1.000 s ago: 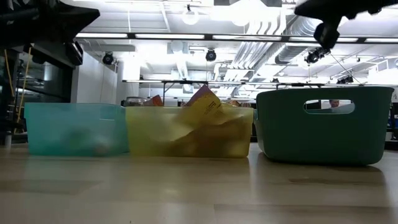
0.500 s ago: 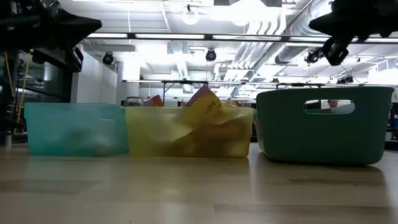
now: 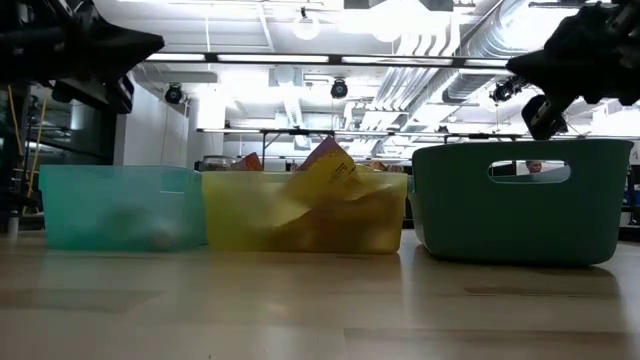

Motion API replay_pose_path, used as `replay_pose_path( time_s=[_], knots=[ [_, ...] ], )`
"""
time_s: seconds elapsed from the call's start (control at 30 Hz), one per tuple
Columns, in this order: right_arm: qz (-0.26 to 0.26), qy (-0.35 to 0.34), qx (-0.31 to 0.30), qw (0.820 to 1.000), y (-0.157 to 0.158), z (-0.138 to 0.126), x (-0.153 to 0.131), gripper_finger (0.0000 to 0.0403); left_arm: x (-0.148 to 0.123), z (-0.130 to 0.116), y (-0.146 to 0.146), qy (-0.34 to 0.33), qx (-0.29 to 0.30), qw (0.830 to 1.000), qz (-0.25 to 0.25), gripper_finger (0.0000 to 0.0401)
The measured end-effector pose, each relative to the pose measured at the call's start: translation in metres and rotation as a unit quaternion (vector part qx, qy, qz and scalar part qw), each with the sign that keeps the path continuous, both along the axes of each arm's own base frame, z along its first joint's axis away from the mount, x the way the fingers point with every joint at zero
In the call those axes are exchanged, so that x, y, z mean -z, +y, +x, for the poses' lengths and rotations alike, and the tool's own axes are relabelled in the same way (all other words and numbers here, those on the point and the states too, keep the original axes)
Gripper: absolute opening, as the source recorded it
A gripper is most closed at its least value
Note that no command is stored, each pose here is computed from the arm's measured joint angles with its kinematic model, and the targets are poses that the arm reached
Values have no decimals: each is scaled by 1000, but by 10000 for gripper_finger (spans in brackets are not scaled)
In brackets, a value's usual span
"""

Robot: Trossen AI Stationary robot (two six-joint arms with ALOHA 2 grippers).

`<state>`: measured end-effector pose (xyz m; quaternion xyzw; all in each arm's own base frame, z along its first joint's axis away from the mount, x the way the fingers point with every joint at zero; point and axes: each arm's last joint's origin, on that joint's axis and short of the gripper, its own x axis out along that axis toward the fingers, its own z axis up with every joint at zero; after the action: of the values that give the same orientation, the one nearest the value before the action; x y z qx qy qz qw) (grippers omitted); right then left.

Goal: Sort candy
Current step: Return to Home Position

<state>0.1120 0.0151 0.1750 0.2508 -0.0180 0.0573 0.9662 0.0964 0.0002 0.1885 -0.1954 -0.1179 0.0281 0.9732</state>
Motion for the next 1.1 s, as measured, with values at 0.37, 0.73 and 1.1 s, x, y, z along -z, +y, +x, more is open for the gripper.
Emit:
replay_pose_path(
  time_s=[0.37,0.73,1.1],
  knots=[
    [-65,-6,-19,998,1,0,0,0,18,2,0,93,1,996,-3,0],
    [-48,79,-28,995,2,-1,16,0,20,2,0,106,1,994,-2,0],
    [-47,143,-29,988,1,-3,28,0,20,2,0,106,1,994,-3,0]
  ],
)
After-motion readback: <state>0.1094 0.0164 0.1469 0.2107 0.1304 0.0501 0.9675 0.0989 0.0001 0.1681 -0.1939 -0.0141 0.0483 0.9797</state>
